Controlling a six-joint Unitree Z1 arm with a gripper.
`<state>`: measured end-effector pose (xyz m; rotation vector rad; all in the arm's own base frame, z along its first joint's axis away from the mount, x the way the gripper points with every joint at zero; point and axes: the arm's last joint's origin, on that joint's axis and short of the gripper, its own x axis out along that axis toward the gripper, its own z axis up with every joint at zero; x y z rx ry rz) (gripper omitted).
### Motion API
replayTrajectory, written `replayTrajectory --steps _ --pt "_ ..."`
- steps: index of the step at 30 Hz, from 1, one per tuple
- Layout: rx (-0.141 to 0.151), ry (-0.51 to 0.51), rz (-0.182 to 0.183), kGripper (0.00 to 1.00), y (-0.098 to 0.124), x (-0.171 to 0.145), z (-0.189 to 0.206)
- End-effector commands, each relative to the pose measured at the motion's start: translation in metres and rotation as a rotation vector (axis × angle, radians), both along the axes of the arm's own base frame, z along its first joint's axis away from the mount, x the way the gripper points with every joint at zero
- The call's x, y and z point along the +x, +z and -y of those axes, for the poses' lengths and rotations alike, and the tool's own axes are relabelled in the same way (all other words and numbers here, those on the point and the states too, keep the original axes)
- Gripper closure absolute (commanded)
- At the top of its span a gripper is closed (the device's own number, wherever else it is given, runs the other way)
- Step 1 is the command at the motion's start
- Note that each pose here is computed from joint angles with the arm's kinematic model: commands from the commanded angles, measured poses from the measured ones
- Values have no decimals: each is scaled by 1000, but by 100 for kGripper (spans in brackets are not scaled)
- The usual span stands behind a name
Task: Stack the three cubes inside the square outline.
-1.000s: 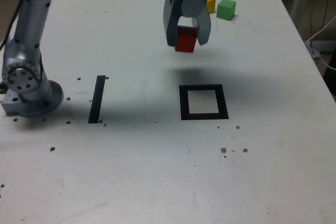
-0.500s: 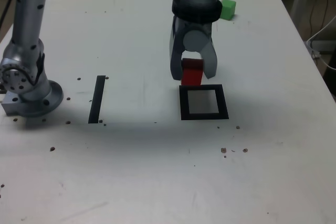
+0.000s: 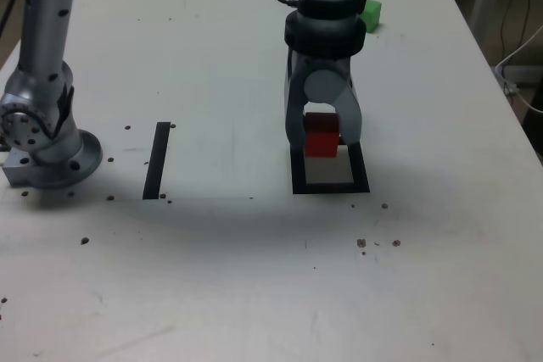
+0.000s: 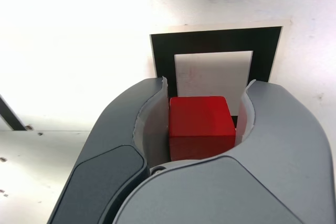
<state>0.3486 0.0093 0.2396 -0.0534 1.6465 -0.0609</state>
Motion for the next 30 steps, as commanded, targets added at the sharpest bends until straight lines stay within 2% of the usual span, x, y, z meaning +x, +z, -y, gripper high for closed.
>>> replayTrajectory --steps 1,19,21,24,28,30 --pt "-3 -1 0 71 -5 1 1" --pt "-15 -5 11 71 -28 3 3" --pt "-16 -8 15 69 -30 4 3" --pt "-22 -13 17 52 -33 4 3" --pt "-31 -25 22 21 -36 3 4" --pt "-33 -29 26 11 -37 3 4"
